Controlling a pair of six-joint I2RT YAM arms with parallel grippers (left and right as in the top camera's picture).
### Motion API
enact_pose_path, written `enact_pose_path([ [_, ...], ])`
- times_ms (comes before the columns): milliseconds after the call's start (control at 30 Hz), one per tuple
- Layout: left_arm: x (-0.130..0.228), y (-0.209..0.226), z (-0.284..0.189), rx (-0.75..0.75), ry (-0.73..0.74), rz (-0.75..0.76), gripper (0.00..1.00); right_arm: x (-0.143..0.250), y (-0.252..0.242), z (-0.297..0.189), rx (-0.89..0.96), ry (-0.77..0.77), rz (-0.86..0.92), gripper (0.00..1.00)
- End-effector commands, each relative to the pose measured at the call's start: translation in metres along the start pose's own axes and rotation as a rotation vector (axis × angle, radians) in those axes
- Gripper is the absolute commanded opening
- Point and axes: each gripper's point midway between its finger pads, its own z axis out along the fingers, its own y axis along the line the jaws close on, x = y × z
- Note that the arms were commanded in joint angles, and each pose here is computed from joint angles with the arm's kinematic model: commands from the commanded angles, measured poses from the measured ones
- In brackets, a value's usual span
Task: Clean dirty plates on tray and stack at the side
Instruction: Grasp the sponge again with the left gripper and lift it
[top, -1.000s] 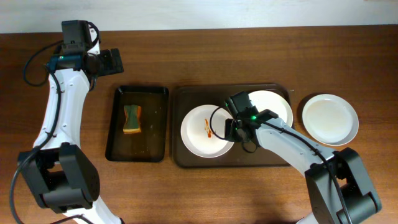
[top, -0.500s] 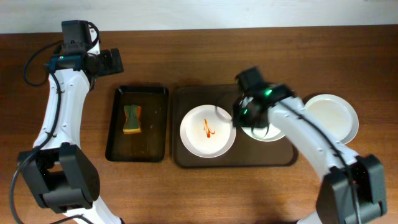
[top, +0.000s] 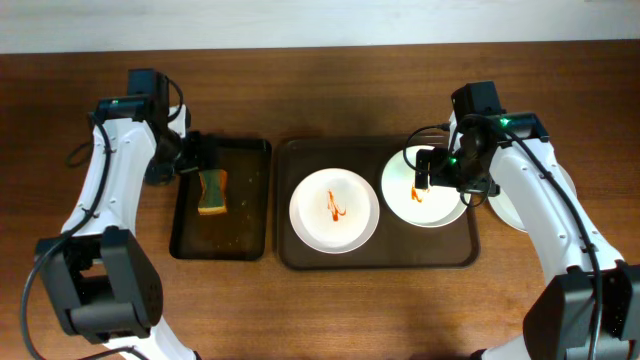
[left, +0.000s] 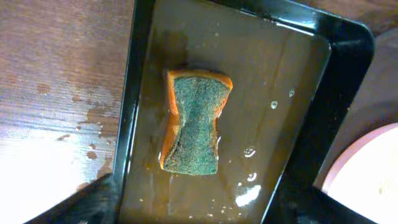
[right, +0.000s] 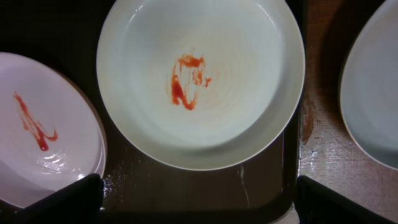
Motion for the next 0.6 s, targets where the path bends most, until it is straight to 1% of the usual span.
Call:
enact_pose_path([
  [0, 0.009, -0.006, 0.004, 0.004, 0.022, 0.007, 0.56, -0.001, -0.003, -0.002, 0.009, -0.006, -0.004, 0.98],
  [33, 0.017, -0.006, 0.012, -0.019, 0.041, 0.019, 0.59, -0.001, -0.003, -0.002, 0.009, -0.006, -0.004, 0.98],
  [67, 0.022, -0.011, 0.028, -0.025, 0.038, 0.043, 0.63, -0.001, -0.003, -0.002, 0.009, -0.006, -0.004, 0.98],
  [133, 0.017, -0.009, 0.047, -0.045, -0.013, 0.091, 0.61, -0.001, -0.003, -0.002, 0.009, -0.006, -0.004, 0.98],
  [200, 0.006, 0.011, 0.058, -0.158, -0.083, 0.093, 0.63, -0.001, -0.003, -0.002, 0.009, -0.006, -0.004, 0.98],
  [267, -0.003, 0.012, 0.076, -0.151, -0.162, 0.094, 0.67, -0.001, -0.003, -0.002, 0.009, -0.006, -0.004, 0.98],
  [333, -0.001, 0.011, 0.083, -0.139, -0.171, 0.096, 0.68, -0.001, -0.003, -0.002, 0.009, -0.006, -0.004, 0.98],
  [367, 0.004, 0.007, 0.090, -0.134, -0.171, 0.108, 0.70, -0.001, -0.003, -0.002, 0.009, -0.006, -0.004, 0.98],
  [400, 0.007, 0.003, 0.096, -0.126, -0.181, 0.119, 0.71, -0.001, -0.003, -0.002, 0.009, -0.006, -0.004, 0.98],
  [433, 0.011, -0.001, 0.105, -0.117, -0.193, 0.130, 0.68, -0.001, -0.003, -0.002, 0.009, -0.006, -0.004, 0.98],
  [467, 0.012, -0.003, 0.106, -0.108, -0.191, 0.134, 0.54, -0.001, -0.003, -0.002, 0.009, -0.006, -0.004, 0.98],
  [500, 0.011, -0.006, 0.105, -0.098, -0.196, 0.139, 0.37, -0.001, -0.003, -0.002, 0.009, -0.006, -0.004, 0.98],
  [533, 0.011, -0.007, 0.105, -0.098, -0.198, 0.141, 0.22, -0.001, -0.003, -0.002, 0.009, -0.006, -0.004, 0.98],
  [567, 0.010, -0.007, 0.104, -0.098, -0.199, 0.141, 0.31, -0.001, -0.003, -0.002, 0.009, -0.006, -0.004, 0.98],
])
